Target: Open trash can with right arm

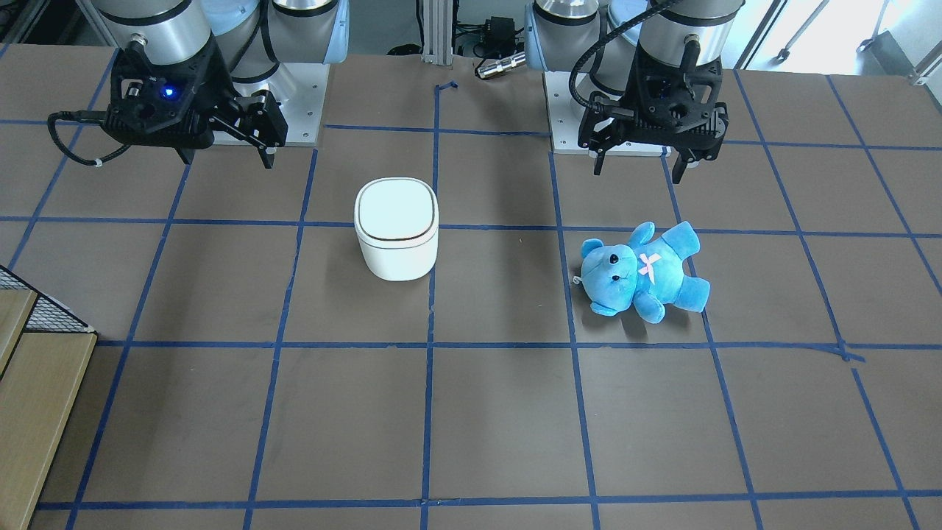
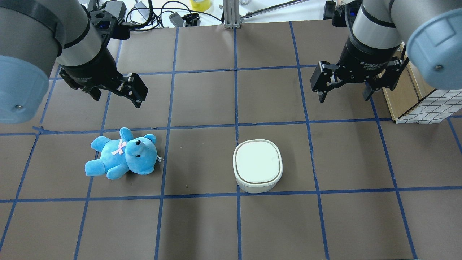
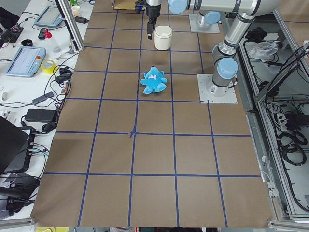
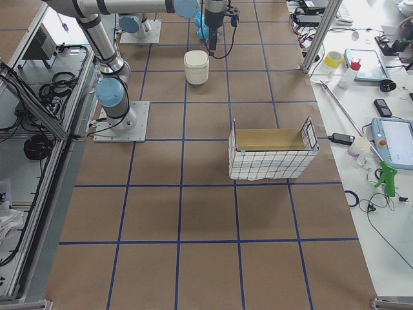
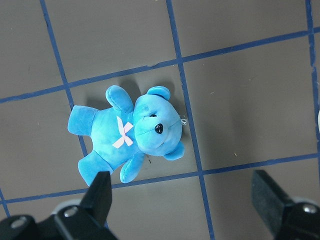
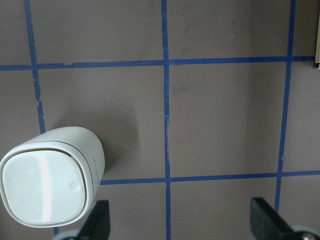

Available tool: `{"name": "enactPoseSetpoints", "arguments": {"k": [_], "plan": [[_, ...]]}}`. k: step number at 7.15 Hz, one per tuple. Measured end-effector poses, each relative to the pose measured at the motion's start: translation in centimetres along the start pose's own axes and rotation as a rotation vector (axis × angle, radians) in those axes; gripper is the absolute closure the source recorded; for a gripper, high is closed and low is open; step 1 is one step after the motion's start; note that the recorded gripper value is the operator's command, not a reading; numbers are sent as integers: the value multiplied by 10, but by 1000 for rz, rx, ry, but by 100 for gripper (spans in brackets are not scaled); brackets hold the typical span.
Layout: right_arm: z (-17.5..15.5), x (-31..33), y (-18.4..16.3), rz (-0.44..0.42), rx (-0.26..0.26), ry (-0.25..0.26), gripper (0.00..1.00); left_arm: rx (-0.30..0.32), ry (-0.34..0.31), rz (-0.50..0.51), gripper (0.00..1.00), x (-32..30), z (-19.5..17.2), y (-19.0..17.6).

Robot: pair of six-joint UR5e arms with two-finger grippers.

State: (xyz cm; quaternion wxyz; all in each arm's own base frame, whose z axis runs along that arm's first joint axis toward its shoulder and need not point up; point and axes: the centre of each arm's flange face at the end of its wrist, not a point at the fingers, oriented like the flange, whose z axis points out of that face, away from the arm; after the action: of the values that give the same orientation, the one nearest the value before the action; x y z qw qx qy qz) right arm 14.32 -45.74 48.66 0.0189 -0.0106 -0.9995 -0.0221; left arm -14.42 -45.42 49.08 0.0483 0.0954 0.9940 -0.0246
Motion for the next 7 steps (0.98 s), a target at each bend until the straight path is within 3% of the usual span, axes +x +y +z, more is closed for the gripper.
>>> {"name": "enactPoseSetpoints", "arguments": {"k": [7], "plan": [[0, 0, -1, -11, 2, 2, 0, 0, 0, 0, 0, 0, 0, 0]]}}
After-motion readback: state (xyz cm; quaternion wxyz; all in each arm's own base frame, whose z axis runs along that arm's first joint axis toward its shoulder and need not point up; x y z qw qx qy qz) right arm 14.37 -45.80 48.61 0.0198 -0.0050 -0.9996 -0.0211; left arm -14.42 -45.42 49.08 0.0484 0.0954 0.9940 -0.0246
